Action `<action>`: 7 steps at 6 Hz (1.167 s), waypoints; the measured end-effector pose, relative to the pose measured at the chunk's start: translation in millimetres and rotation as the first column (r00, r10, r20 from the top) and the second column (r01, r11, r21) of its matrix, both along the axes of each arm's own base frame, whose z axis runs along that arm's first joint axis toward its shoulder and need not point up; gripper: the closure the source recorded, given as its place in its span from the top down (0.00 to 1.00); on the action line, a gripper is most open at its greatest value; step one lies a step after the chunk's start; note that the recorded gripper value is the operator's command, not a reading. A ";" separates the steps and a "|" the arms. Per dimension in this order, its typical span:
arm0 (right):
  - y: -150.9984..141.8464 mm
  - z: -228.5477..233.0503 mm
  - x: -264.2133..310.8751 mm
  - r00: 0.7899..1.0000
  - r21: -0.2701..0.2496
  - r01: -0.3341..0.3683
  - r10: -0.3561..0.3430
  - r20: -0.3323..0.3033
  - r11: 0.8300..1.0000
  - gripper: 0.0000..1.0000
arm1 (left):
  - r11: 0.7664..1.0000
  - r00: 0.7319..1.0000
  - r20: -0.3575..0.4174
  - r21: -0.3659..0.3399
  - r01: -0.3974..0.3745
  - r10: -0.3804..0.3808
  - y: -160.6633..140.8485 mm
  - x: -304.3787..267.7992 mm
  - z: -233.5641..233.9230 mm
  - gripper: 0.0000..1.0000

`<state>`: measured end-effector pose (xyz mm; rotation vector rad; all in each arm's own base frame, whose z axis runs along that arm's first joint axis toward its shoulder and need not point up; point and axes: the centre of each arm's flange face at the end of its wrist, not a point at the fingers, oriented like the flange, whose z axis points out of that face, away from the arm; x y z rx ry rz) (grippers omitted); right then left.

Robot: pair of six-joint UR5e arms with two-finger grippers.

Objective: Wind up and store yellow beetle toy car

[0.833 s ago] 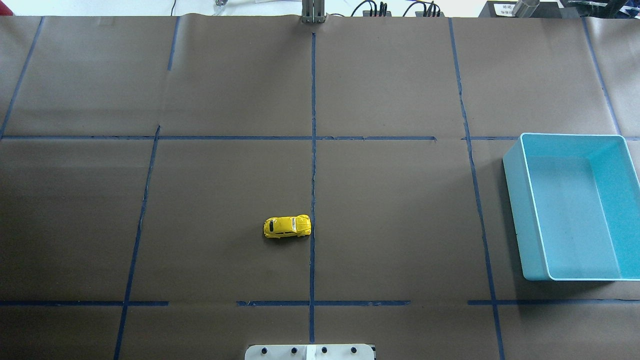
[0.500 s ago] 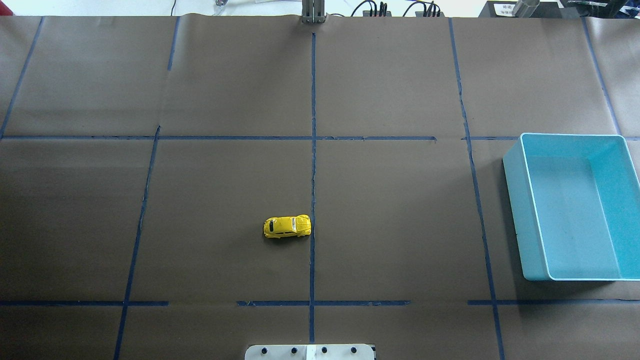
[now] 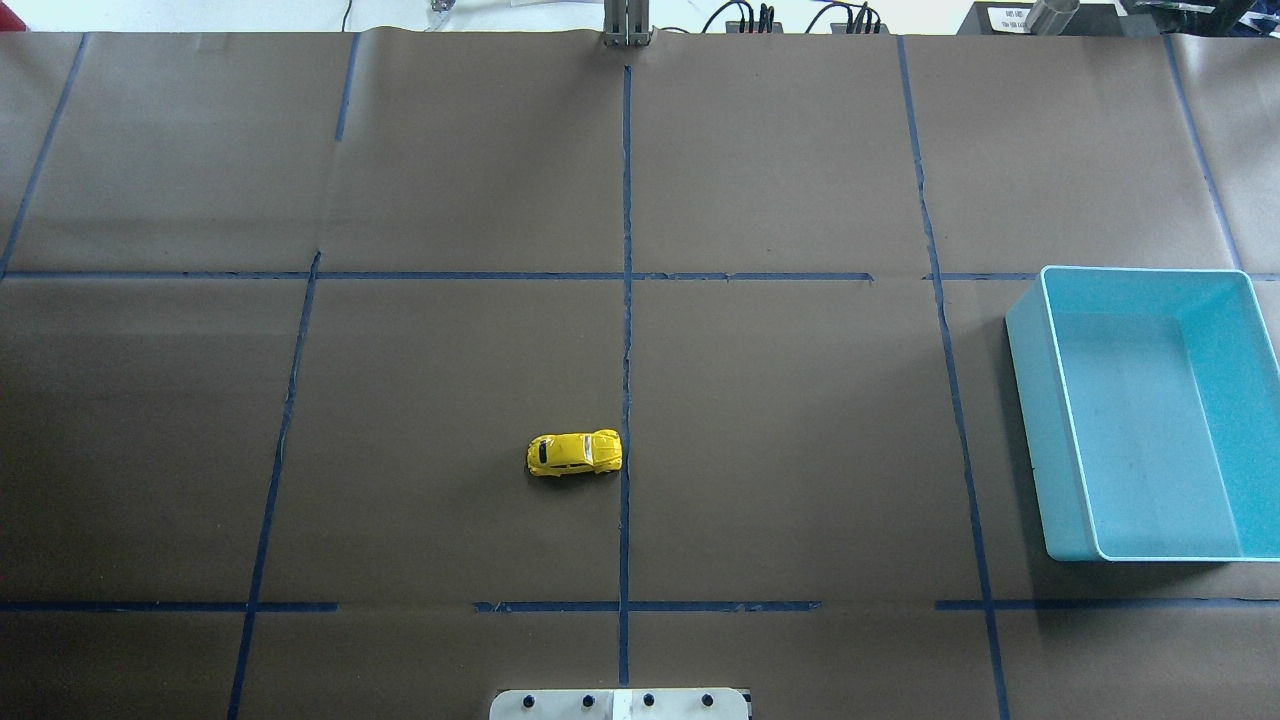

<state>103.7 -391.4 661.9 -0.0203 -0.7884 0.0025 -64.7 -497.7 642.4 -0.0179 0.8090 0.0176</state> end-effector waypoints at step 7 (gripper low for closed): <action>0.1 0.3 0.2 1.000 0.000 0.001 -0.001 0.000 1.000 1.00 | 0.831 0.906 0.011 0.394 -0.393 0.424 -40.4 248.8 -185.1 1.00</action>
